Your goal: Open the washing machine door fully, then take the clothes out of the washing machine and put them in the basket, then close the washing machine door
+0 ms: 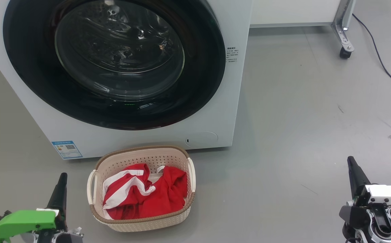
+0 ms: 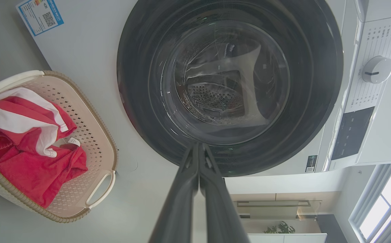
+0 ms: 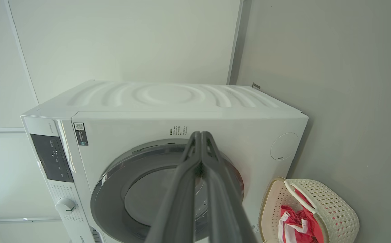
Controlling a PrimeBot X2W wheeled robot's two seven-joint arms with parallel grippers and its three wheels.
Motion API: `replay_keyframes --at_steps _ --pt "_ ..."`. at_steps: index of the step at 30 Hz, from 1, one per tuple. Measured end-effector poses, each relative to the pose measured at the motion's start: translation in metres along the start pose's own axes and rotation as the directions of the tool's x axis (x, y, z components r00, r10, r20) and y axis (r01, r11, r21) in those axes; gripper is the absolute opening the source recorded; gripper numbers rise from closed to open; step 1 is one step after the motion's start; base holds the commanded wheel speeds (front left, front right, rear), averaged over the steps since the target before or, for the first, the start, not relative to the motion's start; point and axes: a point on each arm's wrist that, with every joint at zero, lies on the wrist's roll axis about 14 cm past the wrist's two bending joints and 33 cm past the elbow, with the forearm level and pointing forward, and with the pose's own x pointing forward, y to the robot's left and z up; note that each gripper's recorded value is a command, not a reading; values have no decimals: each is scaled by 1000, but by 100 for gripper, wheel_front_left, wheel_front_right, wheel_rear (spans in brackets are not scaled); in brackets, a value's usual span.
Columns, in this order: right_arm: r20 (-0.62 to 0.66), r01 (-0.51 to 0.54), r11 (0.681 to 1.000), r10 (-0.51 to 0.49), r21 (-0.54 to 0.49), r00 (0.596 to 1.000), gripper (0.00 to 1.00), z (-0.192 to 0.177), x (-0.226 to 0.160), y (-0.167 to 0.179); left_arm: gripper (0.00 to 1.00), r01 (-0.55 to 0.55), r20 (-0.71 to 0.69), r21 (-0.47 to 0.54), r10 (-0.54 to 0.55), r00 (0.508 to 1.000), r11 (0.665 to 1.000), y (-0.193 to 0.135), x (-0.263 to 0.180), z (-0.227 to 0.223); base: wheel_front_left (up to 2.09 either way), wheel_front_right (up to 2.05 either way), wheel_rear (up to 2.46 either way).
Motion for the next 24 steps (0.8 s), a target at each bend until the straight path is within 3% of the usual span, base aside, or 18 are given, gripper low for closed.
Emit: replay_keyframes --at_steps 24 --pt "2 1 1000 -1 1 1000 0 1 2 0 0 1 1 0 -1 1000 1000 0 0 0 0 0 0"
